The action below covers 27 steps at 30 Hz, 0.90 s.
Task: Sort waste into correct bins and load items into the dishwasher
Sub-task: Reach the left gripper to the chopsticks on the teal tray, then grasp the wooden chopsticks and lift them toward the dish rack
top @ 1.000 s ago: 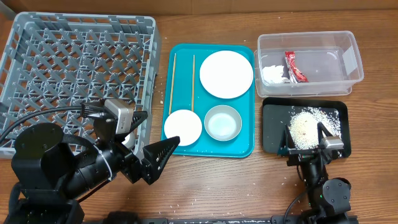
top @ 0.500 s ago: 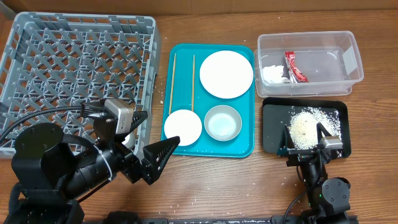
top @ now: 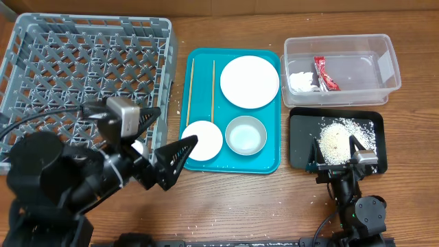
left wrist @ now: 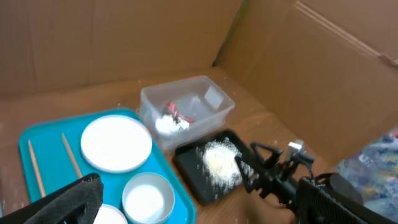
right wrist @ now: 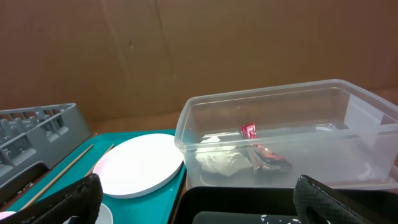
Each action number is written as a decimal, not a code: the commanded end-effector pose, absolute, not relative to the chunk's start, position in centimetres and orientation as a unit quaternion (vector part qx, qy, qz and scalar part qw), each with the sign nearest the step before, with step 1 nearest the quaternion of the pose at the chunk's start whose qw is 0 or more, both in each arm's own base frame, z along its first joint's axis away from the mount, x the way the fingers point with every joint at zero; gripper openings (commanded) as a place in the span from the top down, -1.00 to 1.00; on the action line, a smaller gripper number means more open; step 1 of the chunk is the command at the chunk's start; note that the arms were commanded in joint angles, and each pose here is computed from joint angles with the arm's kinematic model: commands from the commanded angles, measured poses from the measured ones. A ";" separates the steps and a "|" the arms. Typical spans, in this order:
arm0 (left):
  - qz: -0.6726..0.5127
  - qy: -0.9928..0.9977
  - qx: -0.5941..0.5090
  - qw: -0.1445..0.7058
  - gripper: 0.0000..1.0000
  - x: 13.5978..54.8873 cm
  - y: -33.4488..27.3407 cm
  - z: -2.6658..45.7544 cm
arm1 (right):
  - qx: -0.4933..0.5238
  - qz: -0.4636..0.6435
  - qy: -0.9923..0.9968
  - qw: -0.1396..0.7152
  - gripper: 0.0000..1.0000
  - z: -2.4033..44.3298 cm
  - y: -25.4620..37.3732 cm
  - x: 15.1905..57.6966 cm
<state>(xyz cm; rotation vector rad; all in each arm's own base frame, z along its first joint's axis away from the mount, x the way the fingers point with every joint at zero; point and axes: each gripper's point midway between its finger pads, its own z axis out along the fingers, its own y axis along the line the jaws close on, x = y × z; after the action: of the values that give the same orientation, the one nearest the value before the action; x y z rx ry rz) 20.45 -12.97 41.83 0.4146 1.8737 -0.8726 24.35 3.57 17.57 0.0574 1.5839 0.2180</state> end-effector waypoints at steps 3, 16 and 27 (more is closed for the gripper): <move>-0.236 0.899 0.068 0.363 -1.00 27.4 -11.6 31.7 | 0.023 0.099 0.709 0.698 -1.00 17.4 3.7 24.3; -0.127 0.958 0.059 0.250 -0.86 40.3 -15.2 15.2 | 0.023 0.099 0.709 0.698 -1.00 17.4 3.7 24.3; -0.124 0.973 0.036 0.191 -0.11 42.8 -17.4 5.4 | 0.023 0.099 0.709 0.698 -1.00 17.4 3.7 24.3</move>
<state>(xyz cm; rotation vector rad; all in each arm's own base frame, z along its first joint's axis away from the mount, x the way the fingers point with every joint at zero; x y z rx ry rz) 43.00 -16.76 8.02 0.1092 2.6868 -0.3697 24.35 3.57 17.56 0.0574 1.5843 0.2179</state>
